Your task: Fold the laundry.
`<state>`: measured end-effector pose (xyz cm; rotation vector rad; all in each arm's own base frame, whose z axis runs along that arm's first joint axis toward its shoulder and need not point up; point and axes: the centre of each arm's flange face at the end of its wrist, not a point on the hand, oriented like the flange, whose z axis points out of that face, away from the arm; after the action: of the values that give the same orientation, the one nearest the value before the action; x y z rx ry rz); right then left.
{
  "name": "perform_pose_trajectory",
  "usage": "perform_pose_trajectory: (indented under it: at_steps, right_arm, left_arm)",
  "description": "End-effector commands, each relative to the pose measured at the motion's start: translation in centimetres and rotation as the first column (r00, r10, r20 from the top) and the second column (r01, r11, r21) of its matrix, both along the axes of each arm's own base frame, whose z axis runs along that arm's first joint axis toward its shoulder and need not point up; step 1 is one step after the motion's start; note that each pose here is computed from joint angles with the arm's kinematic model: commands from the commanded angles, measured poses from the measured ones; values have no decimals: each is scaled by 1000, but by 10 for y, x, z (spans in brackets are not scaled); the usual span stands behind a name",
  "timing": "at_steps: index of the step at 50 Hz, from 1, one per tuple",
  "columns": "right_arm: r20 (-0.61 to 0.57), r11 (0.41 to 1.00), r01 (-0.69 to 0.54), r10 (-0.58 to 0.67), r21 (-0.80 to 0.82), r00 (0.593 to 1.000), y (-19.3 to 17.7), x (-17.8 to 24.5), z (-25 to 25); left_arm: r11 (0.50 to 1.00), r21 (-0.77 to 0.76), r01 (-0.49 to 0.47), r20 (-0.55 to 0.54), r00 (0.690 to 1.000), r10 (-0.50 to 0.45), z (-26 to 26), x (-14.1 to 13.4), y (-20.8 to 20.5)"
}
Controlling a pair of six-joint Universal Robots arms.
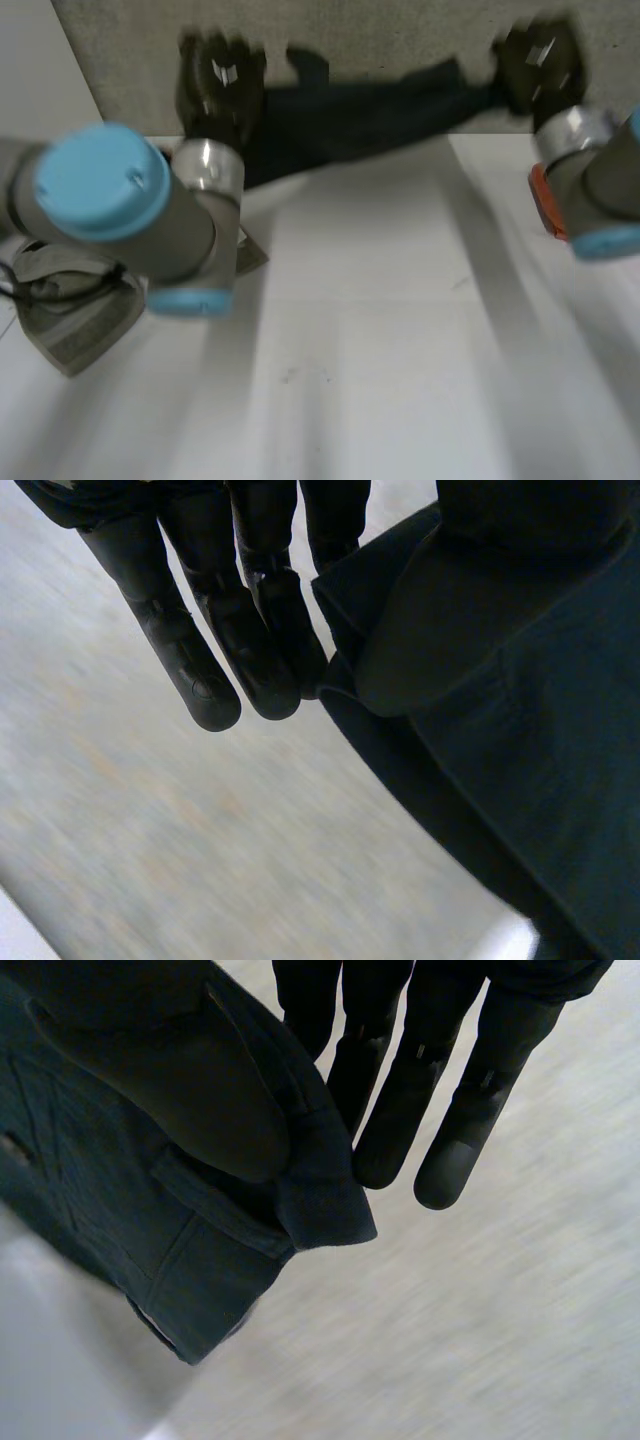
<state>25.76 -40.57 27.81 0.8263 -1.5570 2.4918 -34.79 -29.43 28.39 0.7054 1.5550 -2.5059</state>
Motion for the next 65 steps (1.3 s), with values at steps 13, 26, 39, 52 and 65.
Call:
perform_pose_trajectory:
  at_steps: [13,26,39,52,65]
  right_arm:
    - [-376,844,83,146,530,915,81,-20,-121]
    - [-442,674,146,291,724,848,168,-45,-118]
    - [-477,660,182,300,729,826,193,-67,-113]
    - [-472,656,160,331,738,817,221,-72,-86]
    - [-558,682,213,335,700,759,246,-95,-43]
  left_arm:
    - [866,500,-26,275,953,-130,-132,35,93]
    - [767,641,-14,354,893,-279,-116,65,178]
    - [767,641,20,311,907,-284,-84,75,193]
    - [715,699,-22,357,877,-322,-74,92,212]
    - [687,725,48,370,814,-447,-51,105,260]
